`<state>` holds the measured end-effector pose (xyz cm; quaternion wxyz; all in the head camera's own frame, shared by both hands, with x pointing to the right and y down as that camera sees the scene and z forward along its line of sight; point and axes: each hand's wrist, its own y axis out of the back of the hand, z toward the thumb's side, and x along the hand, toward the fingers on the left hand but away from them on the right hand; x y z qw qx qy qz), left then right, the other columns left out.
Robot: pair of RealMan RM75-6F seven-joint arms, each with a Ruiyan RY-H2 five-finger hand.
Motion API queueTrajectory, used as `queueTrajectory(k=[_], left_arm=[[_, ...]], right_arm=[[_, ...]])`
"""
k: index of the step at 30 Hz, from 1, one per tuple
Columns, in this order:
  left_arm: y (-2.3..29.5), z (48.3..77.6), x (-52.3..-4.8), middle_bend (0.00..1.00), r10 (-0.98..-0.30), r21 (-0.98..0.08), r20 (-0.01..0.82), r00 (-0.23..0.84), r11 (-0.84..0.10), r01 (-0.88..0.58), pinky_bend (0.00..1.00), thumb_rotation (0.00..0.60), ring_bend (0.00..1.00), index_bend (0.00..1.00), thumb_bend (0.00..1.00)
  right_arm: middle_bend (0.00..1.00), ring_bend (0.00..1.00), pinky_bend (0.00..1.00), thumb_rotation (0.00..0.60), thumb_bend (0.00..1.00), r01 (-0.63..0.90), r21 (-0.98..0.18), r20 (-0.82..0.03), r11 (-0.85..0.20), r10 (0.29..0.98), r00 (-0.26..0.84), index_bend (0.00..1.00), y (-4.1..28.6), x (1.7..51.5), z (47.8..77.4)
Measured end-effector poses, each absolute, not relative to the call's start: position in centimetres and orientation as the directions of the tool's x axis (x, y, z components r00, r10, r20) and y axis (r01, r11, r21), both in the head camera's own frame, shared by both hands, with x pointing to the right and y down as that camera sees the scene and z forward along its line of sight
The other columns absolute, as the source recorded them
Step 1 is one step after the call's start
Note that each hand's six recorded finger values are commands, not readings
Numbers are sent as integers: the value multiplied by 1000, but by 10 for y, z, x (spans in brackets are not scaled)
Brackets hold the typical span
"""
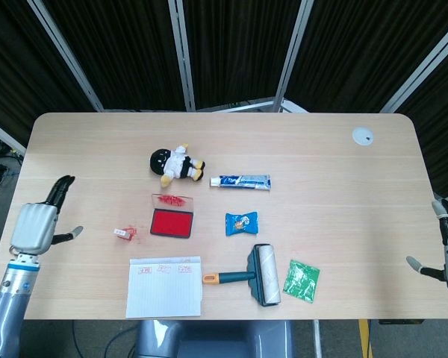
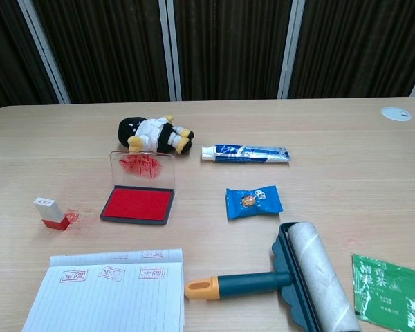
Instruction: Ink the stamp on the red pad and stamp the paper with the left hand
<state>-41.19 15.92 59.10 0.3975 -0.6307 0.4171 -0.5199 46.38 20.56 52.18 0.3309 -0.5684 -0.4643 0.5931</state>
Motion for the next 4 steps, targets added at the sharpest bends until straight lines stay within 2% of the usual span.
queueTrajectory(k=[1,4], left_arm=[[163,585,-416,0,-942,-936,321,97,-331,-116,145,600,151,0,0],[175,569,-425,0,-939,-933,338,62,-343,-112,8,600,21,0,0]], right_arm=[[0,0,0,600,0,137,-927,-366,-349,922,-129,0,206,463,521],[0,0,0,600,0,135,-929,-359,-343,926,-114,0,205,460,518]])
